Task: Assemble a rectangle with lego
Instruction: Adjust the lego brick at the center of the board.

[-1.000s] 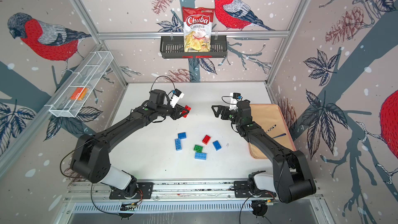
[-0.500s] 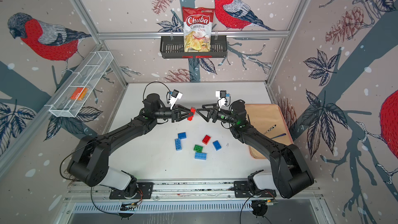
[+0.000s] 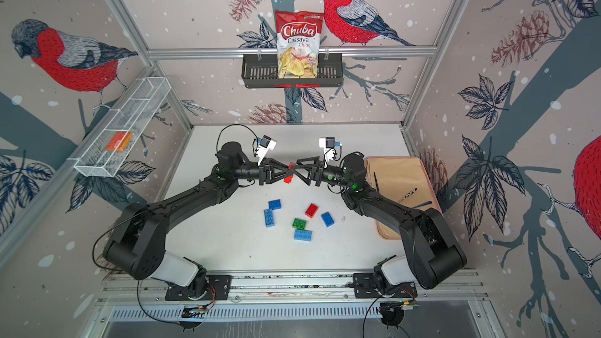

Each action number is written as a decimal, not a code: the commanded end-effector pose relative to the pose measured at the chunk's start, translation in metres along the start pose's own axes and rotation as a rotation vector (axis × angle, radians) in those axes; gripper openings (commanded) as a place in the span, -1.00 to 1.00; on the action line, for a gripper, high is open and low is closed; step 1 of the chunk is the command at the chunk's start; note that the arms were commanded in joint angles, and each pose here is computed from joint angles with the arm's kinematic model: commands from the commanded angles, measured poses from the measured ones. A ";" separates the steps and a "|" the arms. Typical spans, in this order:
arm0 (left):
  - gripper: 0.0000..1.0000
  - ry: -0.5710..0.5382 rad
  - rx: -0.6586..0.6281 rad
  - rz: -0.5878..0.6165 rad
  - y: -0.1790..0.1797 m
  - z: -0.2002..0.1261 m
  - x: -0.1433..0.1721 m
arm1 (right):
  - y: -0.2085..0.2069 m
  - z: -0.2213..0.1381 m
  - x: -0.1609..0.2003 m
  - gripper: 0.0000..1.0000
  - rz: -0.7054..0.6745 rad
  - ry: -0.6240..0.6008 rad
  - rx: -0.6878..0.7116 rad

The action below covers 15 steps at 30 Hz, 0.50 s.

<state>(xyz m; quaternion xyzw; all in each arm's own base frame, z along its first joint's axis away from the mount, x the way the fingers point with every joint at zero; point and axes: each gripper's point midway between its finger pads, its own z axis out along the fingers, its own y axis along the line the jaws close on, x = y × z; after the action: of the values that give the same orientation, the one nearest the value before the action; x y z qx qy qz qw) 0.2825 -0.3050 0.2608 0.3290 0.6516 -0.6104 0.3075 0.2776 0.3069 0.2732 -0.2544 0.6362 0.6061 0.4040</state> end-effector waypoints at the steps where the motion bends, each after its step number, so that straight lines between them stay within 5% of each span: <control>1: -1.00 -0.003 0.024 0.044 -0.005 0.002 -0.005 | 0.010 0.002 -0.010 0.56 -0.014 -0.033 -0.047; 15: -1.00 0.011 0.015 0.036 0.000 0.004 -0.001 | 0.001 0.009 -0.007 0.22 0.023 -0.029 -0.056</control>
<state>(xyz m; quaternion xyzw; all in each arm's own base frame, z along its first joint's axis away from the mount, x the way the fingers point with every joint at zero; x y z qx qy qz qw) 0.2845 -0.3085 0.2568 0.3341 0.6532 -0.6072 0.3049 0.2853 0.3135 0.2702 -0.2411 0.6334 0.6230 0.3907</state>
